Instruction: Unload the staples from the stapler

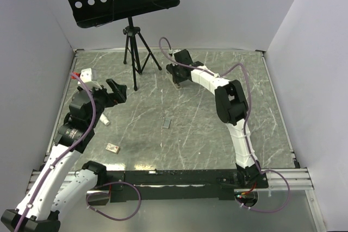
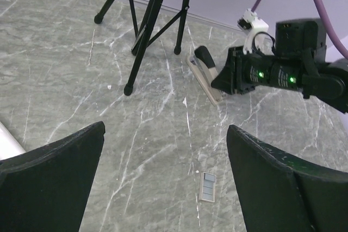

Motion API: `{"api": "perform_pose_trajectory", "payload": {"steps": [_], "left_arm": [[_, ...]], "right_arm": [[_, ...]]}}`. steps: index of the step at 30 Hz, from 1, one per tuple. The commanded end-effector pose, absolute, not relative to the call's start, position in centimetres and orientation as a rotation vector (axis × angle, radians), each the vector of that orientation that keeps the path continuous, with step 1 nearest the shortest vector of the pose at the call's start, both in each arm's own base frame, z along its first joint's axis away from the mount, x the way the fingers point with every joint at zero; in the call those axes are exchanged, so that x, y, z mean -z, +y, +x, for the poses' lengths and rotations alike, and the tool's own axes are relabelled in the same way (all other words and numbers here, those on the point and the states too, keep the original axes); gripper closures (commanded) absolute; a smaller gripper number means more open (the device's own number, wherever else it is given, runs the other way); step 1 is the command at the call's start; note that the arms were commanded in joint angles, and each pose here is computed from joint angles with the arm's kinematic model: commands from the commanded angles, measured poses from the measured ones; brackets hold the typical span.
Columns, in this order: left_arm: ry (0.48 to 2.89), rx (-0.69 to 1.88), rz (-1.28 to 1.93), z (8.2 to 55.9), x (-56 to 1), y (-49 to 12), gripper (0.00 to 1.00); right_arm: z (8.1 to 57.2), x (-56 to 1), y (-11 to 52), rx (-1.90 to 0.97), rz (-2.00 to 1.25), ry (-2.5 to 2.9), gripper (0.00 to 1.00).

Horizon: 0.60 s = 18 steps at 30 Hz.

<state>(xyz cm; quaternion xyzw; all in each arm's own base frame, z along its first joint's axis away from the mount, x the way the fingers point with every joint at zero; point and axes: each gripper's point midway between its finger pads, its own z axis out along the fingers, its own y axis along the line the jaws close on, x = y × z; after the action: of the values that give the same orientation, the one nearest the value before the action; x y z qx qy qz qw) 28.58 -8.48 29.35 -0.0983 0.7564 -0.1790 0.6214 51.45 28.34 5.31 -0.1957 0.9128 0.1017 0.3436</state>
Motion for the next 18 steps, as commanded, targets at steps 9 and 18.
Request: {"api": "perform_pose_trajectory", "payload": {"steps": [9,18], "left_arm": [[1.671,0.378,-0.235,28.7,-30.9,-7.7,0.02],[1.676,0.371,-0.244,28.9,-30.6,-7.6,0.02]], "right_arm": [[43.5,-9.8,25.6,-0.208,-0.471,2.327,0.86],[37.6,-7.5,24.1,-0.269,-0.384,2.423,0.74]]}}
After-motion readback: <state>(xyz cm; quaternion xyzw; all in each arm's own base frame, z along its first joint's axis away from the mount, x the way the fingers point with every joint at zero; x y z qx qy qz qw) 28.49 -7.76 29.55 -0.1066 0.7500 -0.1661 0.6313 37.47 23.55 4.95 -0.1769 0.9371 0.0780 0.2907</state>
